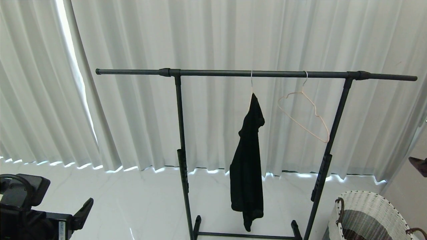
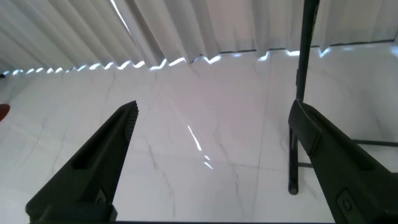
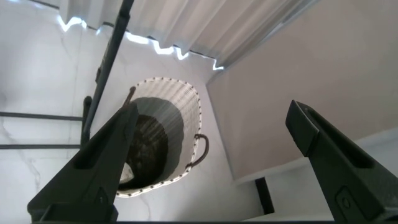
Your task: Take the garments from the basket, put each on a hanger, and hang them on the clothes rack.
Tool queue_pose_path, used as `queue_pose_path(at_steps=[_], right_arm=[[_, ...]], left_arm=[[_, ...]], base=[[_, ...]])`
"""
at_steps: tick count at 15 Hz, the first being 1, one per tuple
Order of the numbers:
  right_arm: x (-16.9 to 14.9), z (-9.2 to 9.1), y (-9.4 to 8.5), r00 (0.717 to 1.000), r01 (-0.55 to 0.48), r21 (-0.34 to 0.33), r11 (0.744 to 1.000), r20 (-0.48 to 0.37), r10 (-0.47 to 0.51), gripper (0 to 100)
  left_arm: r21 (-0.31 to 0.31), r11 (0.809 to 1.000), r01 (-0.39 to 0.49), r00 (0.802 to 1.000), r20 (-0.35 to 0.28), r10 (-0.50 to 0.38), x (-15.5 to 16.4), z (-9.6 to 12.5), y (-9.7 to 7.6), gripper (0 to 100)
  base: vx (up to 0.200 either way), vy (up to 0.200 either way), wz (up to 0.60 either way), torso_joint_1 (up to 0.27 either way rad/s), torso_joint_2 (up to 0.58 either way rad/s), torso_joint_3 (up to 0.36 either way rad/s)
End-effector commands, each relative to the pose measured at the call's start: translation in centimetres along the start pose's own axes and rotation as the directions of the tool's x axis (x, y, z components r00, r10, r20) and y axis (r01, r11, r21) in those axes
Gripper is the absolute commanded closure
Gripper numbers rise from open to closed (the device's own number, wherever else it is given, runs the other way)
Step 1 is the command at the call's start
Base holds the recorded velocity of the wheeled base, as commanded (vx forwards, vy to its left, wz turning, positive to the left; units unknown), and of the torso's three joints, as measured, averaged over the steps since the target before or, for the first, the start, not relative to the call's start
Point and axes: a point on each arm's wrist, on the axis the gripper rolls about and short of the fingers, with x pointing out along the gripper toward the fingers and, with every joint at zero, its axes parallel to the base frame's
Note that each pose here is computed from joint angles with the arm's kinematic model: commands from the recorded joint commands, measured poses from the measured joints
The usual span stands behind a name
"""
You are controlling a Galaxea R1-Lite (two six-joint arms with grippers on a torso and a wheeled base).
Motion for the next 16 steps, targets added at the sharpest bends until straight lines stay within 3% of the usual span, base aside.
queue_pose_path(at_steps=[1,16], right_arm=[[0.19,-0.10,0.14,1.000,-0.003,-0.005,1.000,-0.009,0.003,0],[0.42,-0.56,0.53,1.000,-0.014,-0.048,0.999,-0.028,0.013,0]], left_arm=[[0.002,1.000,0.004,1.000,-0.012,-0.004,0.18,-0.09,-0.06,0],[0.032,0.999,0.014,0.999,-0.031,-0.013,0.48,-0.23,-0.20,0]], base=[[0.000,0.000,0.00,-0.212,0.50,0.276],[0.000,0.000,0.00,-0.164,0.44,0.275]])
